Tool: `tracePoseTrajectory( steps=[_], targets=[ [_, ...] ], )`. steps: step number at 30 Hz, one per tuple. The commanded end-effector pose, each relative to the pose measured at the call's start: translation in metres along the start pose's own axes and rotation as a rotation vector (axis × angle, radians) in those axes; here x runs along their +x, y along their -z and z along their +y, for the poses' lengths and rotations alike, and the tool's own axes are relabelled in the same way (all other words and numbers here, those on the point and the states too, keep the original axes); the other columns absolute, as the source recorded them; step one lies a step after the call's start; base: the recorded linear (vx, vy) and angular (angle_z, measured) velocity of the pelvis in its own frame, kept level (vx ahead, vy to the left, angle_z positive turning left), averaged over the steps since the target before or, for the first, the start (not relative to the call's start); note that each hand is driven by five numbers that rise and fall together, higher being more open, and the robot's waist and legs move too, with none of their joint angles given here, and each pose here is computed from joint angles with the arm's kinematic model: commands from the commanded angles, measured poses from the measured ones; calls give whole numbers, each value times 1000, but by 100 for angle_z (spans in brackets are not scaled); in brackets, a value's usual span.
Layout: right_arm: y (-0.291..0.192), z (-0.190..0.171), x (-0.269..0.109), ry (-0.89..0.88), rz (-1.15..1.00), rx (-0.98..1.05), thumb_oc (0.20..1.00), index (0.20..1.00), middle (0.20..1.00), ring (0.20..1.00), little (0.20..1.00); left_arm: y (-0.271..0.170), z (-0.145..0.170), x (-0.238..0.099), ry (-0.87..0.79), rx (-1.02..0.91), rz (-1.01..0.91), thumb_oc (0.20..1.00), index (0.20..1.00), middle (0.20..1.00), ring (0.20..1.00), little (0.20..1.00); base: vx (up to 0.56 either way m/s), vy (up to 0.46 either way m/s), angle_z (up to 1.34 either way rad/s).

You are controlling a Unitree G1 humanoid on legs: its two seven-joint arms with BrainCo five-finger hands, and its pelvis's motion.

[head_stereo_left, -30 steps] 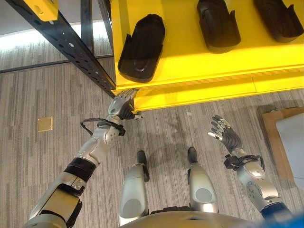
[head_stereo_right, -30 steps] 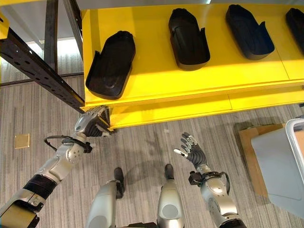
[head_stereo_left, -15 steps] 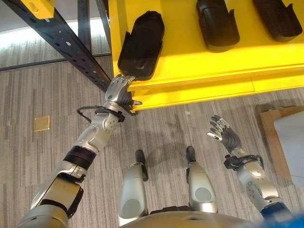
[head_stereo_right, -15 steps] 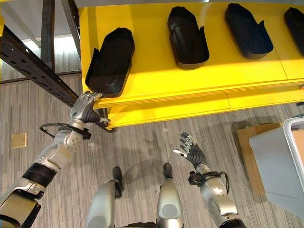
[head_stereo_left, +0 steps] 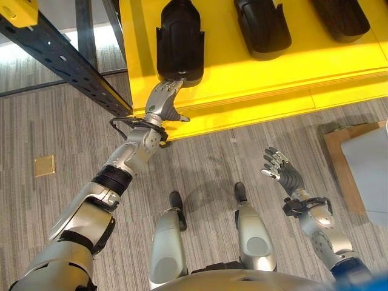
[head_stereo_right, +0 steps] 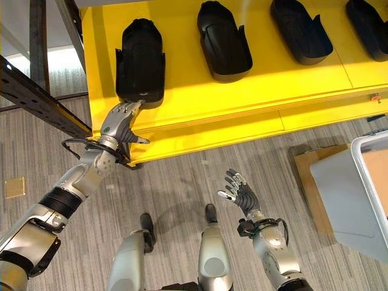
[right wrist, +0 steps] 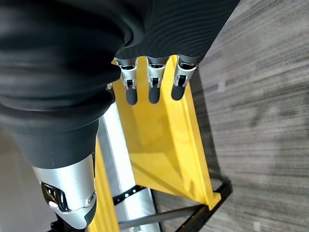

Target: Move parts from the plastic box to the shelf.

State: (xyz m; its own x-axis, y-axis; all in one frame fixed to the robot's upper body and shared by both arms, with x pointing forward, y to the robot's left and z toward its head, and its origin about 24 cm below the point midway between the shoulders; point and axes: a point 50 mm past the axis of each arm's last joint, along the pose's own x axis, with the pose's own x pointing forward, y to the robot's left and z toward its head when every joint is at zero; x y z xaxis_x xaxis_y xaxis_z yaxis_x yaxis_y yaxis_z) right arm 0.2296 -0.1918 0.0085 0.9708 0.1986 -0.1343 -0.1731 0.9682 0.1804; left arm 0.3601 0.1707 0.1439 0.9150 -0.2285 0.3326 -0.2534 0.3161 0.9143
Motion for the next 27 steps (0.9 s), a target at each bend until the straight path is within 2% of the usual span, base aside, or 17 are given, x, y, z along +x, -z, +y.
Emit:
tracePoseTrajectory(
  steps=[1,27],
  targets=[
    [-14,-6,-6,-11,-56,-17,1000,1000,1000,1000,1000,0,4,1,-54,-34,0,1000,1000,1000,1000,1000,-5,-7,-3],
    [-13,-5,-5,-2,-51,-7,1000,1000,1000,1000,1000,-21,-2,-11,-40,-207,-60,1000,1000,1000,1000,1000,0,0,0]
  ],
)
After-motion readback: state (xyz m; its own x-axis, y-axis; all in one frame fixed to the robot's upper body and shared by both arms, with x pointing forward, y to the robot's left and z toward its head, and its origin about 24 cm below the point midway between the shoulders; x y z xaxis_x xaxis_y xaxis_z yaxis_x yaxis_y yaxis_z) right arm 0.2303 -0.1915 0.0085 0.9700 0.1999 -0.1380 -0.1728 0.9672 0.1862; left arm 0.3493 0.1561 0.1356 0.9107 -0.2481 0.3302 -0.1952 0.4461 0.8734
